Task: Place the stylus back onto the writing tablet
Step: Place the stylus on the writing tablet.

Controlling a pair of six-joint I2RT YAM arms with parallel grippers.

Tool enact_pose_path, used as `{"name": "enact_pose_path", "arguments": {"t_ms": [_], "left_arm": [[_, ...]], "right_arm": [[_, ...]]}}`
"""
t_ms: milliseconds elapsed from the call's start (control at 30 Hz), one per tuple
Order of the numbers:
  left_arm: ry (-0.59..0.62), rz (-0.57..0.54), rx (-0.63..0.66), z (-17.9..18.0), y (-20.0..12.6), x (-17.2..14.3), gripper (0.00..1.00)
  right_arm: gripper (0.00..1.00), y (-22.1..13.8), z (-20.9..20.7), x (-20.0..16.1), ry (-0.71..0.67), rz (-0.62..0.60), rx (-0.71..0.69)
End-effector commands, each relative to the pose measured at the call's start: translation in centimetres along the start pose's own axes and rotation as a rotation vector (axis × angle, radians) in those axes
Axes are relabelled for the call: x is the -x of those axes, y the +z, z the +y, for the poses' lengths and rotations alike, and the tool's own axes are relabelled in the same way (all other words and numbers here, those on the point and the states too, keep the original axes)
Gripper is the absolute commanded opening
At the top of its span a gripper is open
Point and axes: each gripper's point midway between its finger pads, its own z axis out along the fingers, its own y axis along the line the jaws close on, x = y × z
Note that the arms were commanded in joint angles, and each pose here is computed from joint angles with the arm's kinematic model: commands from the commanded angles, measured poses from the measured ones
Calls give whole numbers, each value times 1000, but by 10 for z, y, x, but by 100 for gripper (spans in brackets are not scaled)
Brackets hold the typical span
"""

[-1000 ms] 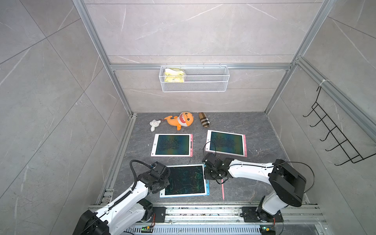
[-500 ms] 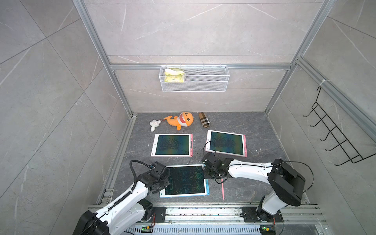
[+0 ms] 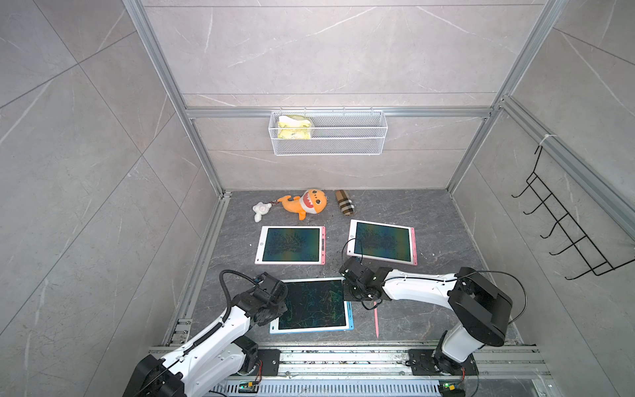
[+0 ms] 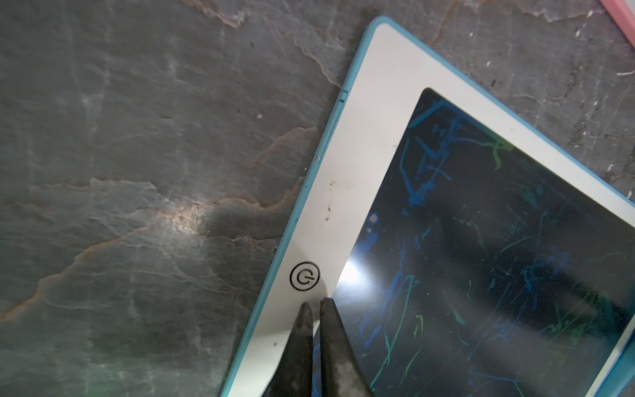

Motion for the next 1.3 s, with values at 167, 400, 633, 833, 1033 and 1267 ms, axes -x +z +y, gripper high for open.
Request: {"name": "enact_pose_path", "arguments": {"t_ms": [167, 400, 633, 833, 1033, 1267], "left_arm": [[4, 70, 73, 22, 9, -18, 11], [2, 74, 72, 23, 10, -20, 11], [-2, 74, 65, 24, 9, -21, 11], [-3, 73, 66, 25, 9, -21, 11], [-5, 72, 67, 24, 9, -21, 11], [-5, 71, 67, 24, 9, -21, 11]], "right_arm": [[0, 3, -7, 7, -28, -33, -56], [0, 9, -6, 6, -37, -21, -59], [0, 13, -4, 6, -39, -15, -59], [1, 12, -9, 3, -39, -12, -72], [9, 9, -12, 2, -34, -14, -74], [28, 0, -12, 6, -30, -34, -74]]}}
